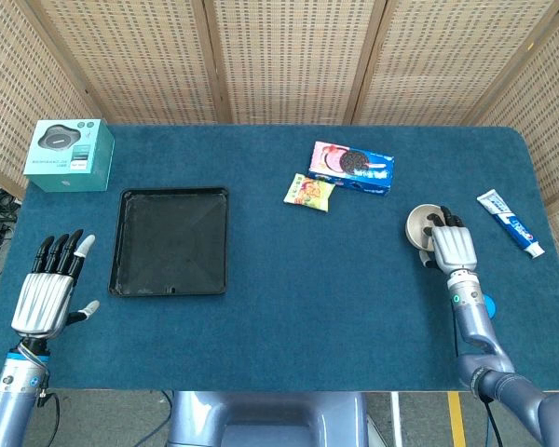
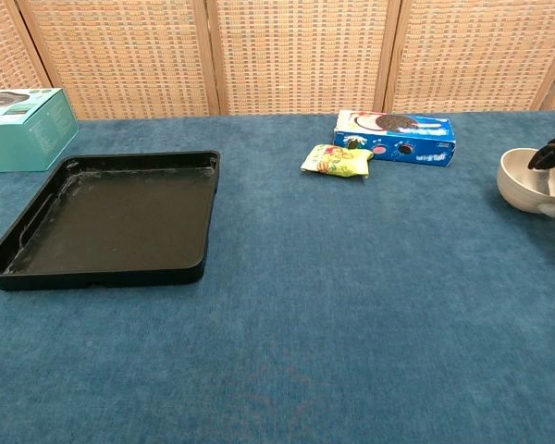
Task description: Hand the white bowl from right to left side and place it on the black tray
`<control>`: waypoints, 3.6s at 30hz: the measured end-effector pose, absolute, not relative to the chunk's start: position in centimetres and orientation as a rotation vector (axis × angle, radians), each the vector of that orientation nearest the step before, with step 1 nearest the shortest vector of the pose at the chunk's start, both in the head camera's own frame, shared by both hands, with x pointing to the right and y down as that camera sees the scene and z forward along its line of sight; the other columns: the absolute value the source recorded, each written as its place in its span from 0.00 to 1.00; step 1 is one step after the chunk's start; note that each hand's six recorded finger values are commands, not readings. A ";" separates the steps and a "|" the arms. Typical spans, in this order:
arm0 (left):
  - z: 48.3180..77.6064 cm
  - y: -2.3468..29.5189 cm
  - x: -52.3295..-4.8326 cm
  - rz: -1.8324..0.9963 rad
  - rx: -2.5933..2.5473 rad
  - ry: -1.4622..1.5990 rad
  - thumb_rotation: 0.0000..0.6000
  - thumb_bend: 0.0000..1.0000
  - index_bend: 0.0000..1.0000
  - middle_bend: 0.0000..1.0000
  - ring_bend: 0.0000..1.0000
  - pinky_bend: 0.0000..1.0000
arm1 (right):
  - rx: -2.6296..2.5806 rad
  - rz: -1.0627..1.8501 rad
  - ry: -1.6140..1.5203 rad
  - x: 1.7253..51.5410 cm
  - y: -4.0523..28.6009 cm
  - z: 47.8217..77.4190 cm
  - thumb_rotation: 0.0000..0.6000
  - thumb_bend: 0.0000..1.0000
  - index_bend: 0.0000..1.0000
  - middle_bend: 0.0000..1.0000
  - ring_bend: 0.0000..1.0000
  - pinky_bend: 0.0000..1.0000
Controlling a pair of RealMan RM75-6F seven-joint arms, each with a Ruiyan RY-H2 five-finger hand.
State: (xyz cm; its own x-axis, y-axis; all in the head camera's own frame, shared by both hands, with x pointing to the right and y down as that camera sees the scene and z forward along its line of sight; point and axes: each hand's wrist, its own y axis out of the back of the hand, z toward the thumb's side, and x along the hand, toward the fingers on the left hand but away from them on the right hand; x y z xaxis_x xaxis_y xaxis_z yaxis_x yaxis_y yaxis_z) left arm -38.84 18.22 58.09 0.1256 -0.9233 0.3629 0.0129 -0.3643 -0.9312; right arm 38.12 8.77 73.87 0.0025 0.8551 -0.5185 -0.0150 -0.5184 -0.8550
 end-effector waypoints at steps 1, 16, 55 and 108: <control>58.1 18.2 -38.8 -1.371 -1.543 0.922 1.00 0.12 0.00 0.00 0.00 0.00 | -1.590 1.592 -0.886 38.0 8.7 73.8 1.00 0.56 0.66 0.31 0.06 0.21; 57.7 18.1 -39.1 -1.365 -1.547 0.942 1.00 0.12 0.00 0.00 0.00 0.00 | -1.677 1.349 -0.854 28.7 6.8 71.1 1.00 0.54 0.66 0.31 0.07 0.21; 57.9 17.3 -40.9 -1.404 -1.573 0.991 1.00 0.12 0.00 0.00 0.00 0.00 | -1.927 1.078 -0.649 9.4 10.0 72.0 1.00 0.48 0.62 0.27 0.07 0.21; 59.2 18.3 -37.7 -1.372 -1.618 0.866 1.00 0.12 0.00 0.00 0.00 0.00 | -1.511 1.395 -1.109 42.3 17.8 60.9 1.00 0.25 0.03 0.00 0.00 0.00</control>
State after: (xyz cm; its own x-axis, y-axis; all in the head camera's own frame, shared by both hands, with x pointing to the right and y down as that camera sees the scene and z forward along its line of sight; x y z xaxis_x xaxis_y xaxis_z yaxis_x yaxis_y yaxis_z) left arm -37.66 18.30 59.25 0.1678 -0.8930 0.4176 0.0067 -0.4226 -0.9063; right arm 42.28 17.77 60.92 0.0148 0.9501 -0.3117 0.0889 -0.3117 -0.9460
